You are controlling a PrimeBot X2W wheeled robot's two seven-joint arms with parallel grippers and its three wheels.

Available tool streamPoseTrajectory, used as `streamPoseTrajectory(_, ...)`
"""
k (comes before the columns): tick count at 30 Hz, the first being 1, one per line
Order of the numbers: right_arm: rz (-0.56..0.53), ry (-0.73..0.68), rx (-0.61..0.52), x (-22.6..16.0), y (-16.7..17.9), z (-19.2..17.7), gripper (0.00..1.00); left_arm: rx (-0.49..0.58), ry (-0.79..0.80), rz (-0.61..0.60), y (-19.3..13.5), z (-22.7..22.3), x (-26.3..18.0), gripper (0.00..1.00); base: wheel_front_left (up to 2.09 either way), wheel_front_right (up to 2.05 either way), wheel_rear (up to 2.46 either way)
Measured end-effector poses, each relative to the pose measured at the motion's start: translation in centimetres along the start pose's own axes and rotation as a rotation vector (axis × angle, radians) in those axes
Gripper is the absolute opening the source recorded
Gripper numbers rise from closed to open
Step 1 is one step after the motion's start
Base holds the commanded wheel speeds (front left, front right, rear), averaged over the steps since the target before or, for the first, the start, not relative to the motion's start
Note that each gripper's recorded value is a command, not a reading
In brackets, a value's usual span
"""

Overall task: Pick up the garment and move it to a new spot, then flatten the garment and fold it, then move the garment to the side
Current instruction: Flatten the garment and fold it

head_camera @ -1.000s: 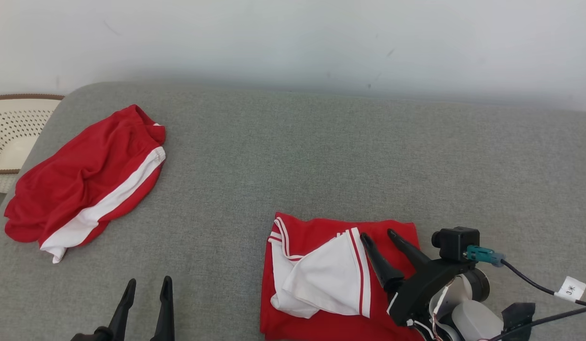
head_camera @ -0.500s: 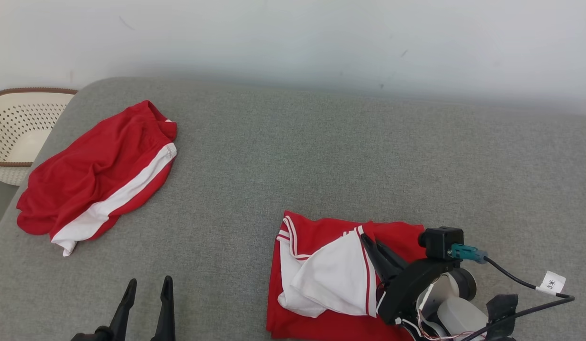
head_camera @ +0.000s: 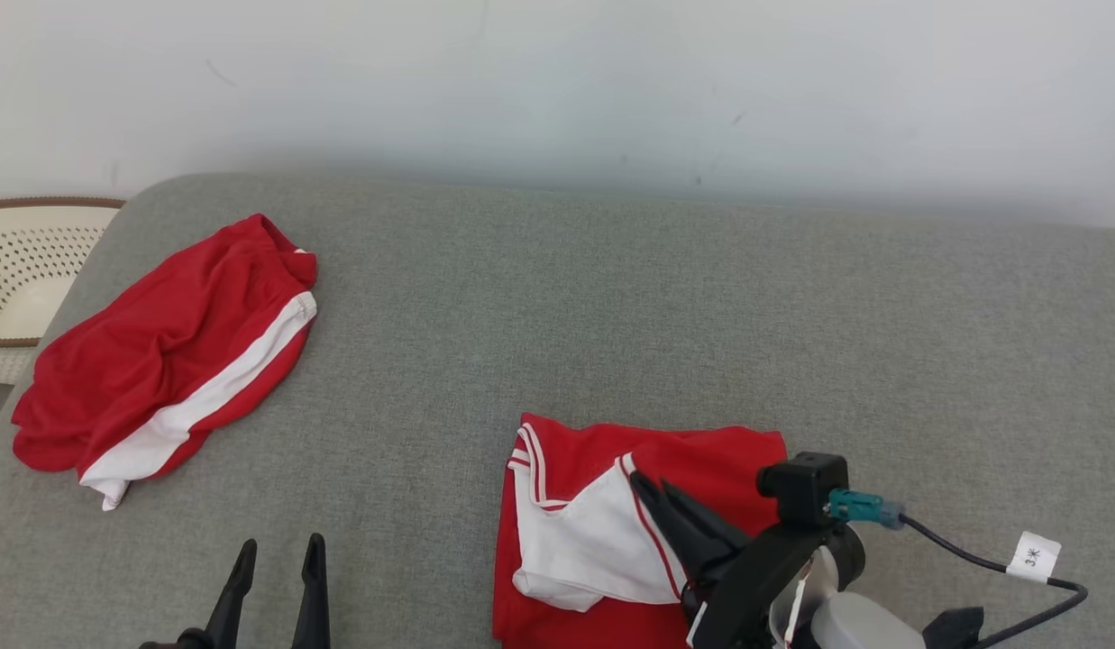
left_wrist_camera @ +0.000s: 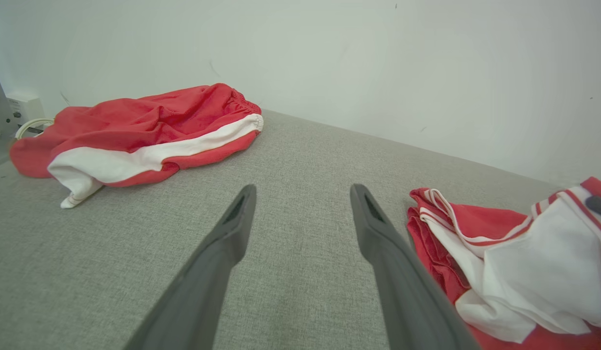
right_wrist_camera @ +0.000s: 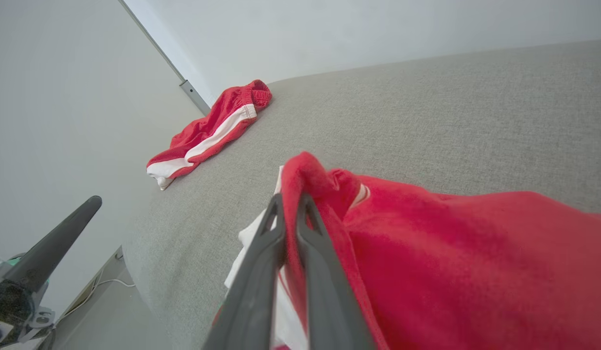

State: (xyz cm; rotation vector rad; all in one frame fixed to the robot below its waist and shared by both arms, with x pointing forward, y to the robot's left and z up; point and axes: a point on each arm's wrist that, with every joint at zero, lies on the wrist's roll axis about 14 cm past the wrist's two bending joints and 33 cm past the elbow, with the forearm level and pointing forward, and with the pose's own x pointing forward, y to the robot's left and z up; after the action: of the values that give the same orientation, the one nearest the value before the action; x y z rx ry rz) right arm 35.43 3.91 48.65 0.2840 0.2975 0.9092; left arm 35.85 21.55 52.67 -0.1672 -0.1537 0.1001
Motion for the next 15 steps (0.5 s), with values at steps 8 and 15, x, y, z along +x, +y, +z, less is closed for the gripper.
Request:
streamPoseTrajectory(8, 0.069, 0.085, 0.017, -1.1, 2.5, -2.5, 0.0, -0.002, -0.001, -0.006, -0.2, 0.1, -0.1, 1.0, 0.0, 0.0, 0.0)
streamPoseTrajectory(15, 0.107, 0.133, 0.025, -2.0, 4.1, -4.2, 0.0, -0.003, 0.0, 0.001, -0.1, 0.0, -0.6, 1.0, 0.0, 0.0, 0.0)
